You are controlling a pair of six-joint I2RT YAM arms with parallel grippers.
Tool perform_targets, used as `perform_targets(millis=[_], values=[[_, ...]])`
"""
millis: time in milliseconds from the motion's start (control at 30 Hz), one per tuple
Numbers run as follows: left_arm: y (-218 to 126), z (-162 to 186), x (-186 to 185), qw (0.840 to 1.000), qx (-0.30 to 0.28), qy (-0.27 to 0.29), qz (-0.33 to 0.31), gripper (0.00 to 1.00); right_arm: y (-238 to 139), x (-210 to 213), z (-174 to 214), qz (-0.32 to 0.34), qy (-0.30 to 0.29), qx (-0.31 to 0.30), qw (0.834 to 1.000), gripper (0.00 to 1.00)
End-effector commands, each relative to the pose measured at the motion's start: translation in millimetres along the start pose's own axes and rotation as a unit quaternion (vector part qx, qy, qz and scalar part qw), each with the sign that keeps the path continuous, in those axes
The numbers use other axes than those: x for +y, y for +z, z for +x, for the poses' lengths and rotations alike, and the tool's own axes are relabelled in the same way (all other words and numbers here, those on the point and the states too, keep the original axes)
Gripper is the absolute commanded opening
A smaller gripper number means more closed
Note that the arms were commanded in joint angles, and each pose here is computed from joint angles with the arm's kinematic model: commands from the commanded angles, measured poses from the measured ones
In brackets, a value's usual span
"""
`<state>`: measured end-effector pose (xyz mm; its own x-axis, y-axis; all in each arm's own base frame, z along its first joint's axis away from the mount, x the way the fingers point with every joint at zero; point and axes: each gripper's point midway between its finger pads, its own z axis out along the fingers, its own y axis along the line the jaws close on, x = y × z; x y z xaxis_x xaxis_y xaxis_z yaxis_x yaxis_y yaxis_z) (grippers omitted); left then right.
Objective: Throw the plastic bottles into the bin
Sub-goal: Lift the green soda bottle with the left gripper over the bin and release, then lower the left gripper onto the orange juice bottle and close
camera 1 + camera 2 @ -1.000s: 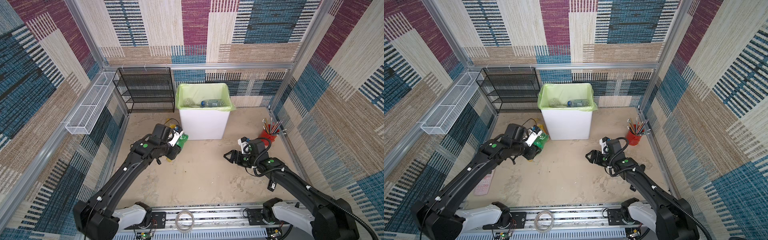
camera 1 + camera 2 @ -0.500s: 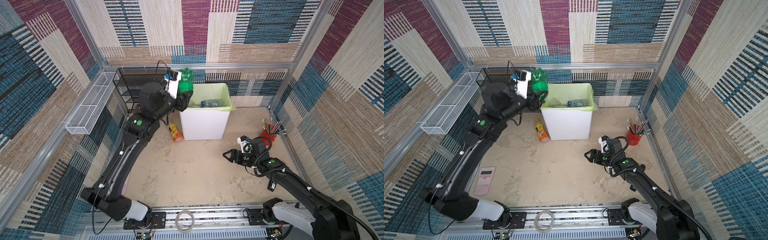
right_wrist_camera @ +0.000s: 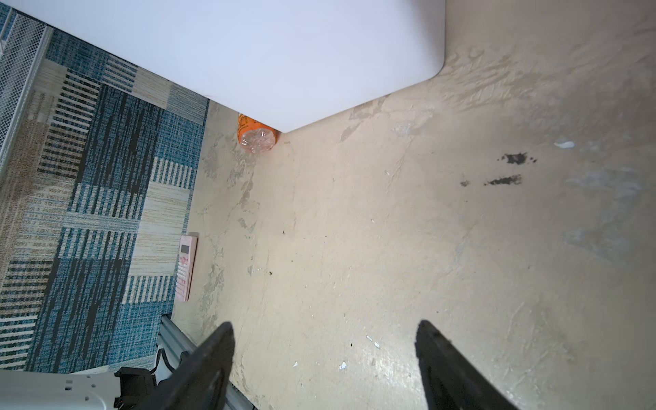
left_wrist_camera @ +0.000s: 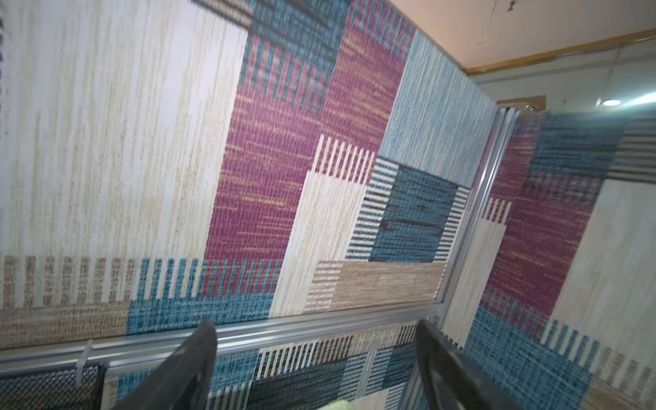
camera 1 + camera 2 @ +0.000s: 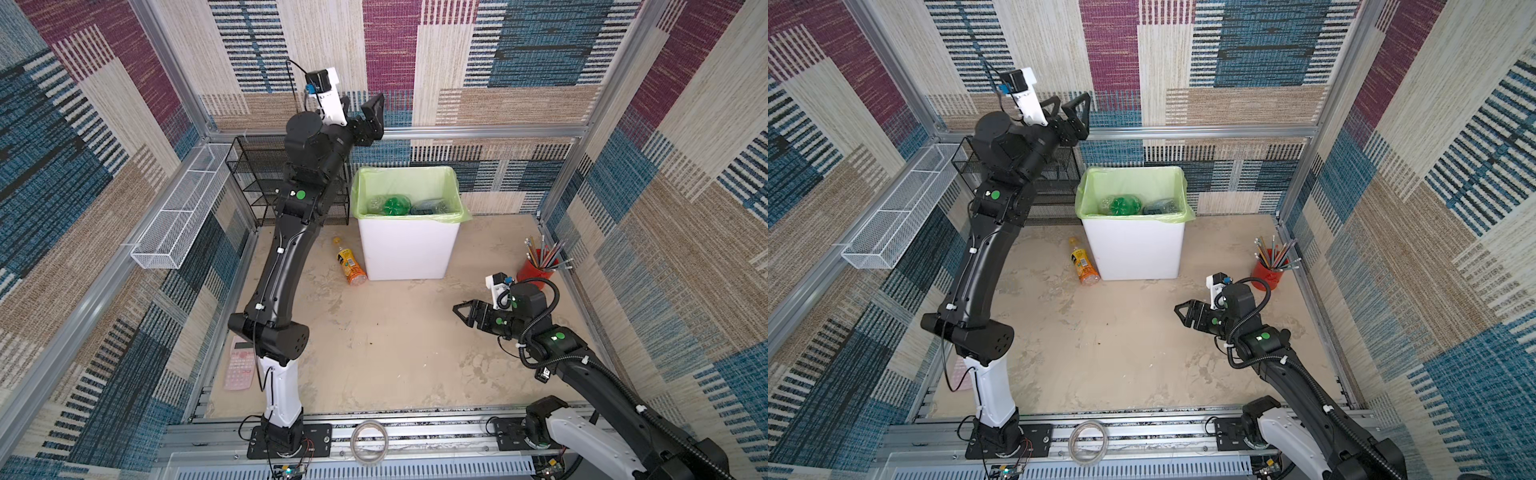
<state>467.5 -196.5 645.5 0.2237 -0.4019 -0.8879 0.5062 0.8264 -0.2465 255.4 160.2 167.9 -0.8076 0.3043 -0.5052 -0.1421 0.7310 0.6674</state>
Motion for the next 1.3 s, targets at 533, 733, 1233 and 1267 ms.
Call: perform_targets(millis=[533, 733, 1233, 1267], values=[[-240, 130, 101, 0.949, 0.177, -0.048, -0.257, 0.82, 15, -5, 1, 0.004, 0.009, 0.018, 1.0, 0.81], [-297, 221, 145, 0.883, 0.272, -0.159, -0.347, 0.79, 23, -6, 2, 0.001, 0.011, 0.029, 1.0, 0.81], [-271, 370, 183, 0.7, 0.483, -0.39, -0.354, 0.76, 18, -10, 2, 0.017, 0.01, 0.027, 0.999, 0.81], [-268, 376, 185, 0.694, 0.489, -0.392, -0.354, 0.78, 17, -10, 2, 0.019, 0.008, 0.025, 0.999, 0.81]])
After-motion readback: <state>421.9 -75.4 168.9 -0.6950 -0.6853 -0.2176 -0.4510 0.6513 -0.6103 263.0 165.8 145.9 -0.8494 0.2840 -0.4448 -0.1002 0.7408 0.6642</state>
